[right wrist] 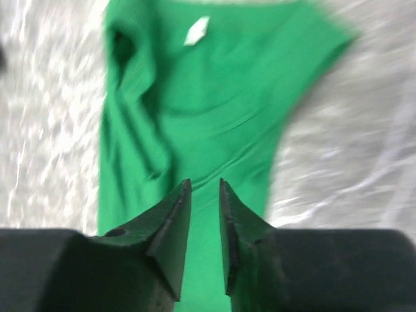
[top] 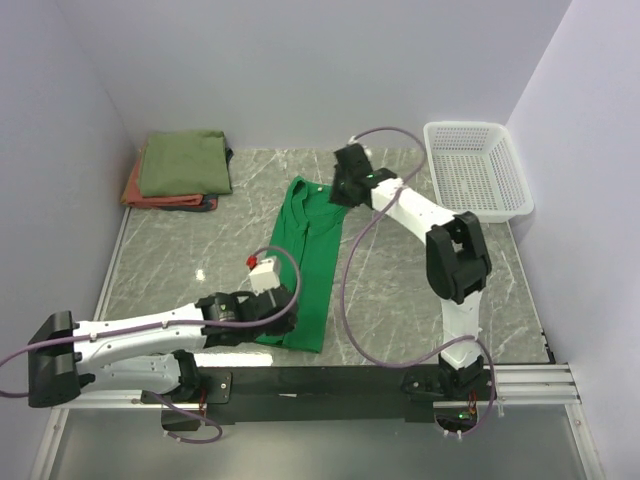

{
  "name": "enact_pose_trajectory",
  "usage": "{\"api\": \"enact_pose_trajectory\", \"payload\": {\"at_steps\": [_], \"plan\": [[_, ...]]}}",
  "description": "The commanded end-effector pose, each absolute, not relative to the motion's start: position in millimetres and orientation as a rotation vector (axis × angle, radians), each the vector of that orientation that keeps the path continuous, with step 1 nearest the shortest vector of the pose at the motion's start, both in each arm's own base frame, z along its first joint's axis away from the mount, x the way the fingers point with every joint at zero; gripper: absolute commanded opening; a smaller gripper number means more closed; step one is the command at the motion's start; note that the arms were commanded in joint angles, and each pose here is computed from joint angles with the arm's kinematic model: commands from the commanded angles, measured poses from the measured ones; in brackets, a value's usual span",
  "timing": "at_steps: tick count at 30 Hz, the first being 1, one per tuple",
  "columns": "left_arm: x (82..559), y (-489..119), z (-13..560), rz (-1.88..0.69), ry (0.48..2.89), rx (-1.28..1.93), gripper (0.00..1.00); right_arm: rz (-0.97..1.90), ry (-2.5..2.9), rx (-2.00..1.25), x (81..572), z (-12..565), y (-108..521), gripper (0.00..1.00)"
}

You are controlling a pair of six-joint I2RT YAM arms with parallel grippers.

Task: Fold and stack the tank tops
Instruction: Fold the tank top

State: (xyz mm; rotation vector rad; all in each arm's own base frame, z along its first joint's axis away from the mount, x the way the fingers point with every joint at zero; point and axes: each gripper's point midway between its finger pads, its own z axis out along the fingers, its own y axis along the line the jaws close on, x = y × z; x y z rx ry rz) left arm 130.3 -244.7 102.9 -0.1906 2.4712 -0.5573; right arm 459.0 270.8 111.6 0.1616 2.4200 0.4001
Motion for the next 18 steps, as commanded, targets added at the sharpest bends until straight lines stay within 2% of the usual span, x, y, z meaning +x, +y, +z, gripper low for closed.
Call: {"api": "enact_pose_trajectory", "payload": {"at_steps": [1, 3, 6, 12, 18], "plan": [[149.8, -271.6, 122.1, -0.675, 2.436, -0.111, 0.20, 0.381, 2.364, 0.278, 478.3, 126.4, 227.2, 0.29], [164.2, -278.7, 121.5, -0.669, 2.427, -0.092, 0.17, 0.394, 2.366, 0.313, 482.4, 119.4, 215.9, 0.29], [174.4, -290.2, 113.5, -0.657, 2.450, -0.051, 0.12, 0.394, 2.371, 0.344, 493.9, 111.6, 201.9, 0.37], [174.4, -303.5, 80.2, -0.614, 2.538, 0.028, 0.05, 0.406, 2.390, 0.380, 515.6, 96.4, 199.1, 0.44], [169.0, -306.1, 56.9, -0.604, 2.594, 0.054, 0.02, 0.424, 2.391, 0.435, 529.1, 80.3, 200.2, 0.44]]}}
